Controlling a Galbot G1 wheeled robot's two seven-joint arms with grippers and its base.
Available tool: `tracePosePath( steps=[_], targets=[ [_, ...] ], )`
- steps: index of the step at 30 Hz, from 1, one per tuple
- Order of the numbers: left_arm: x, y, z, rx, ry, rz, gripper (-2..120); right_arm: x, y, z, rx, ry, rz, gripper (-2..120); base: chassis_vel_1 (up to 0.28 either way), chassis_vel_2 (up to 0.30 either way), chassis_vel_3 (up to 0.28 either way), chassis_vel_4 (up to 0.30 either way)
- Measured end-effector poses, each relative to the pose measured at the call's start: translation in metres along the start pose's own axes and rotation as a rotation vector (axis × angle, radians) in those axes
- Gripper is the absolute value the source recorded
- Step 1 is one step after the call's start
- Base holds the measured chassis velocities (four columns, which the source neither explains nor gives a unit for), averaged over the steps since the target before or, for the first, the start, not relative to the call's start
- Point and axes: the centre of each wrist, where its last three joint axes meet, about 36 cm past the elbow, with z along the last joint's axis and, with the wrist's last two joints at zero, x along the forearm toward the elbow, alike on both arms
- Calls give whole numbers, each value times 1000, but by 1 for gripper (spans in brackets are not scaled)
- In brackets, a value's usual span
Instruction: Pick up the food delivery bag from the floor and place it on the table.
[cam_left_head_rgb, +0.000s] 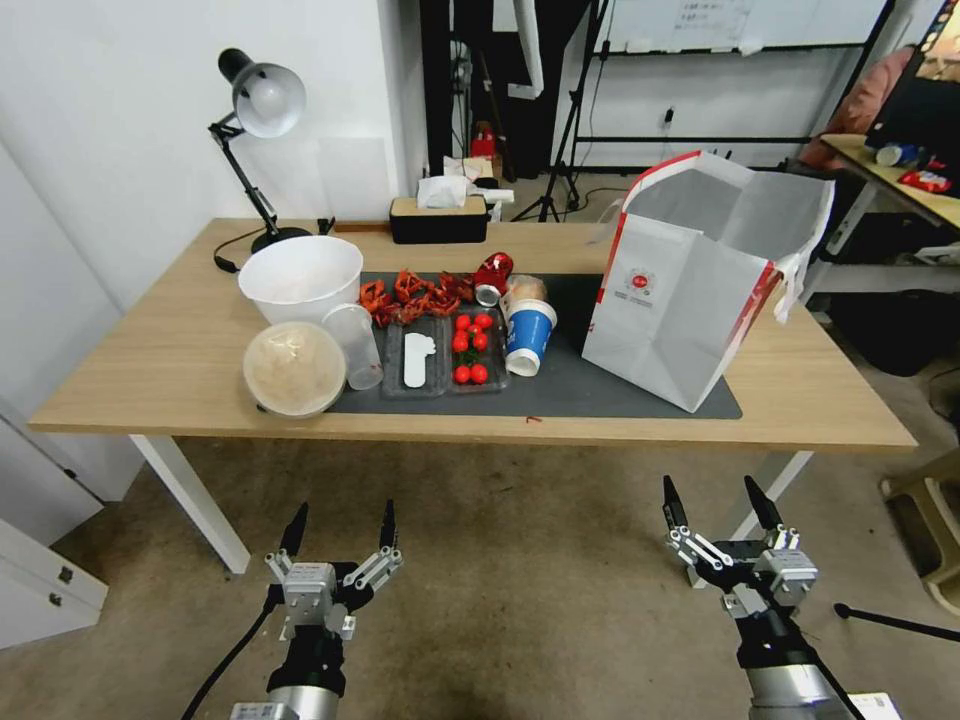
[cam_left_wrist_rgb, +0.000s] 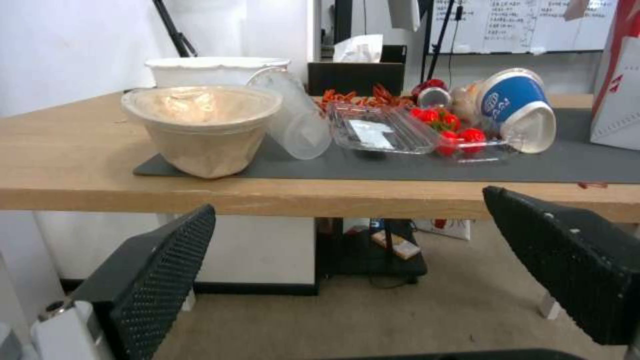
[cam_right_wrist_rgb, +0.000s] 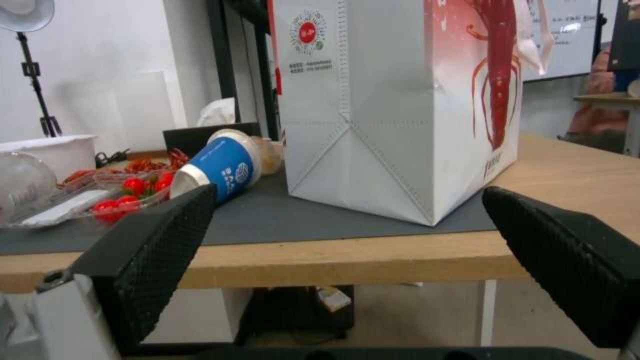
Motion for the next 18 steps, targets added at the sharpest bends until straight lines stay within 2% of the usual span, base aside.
tracePosePath(
  steps=[18],
  targets=[
    [0,0,0,0,0,0,100,0,0,0,0,0,0,100,0,0,0,0]
  ],
)
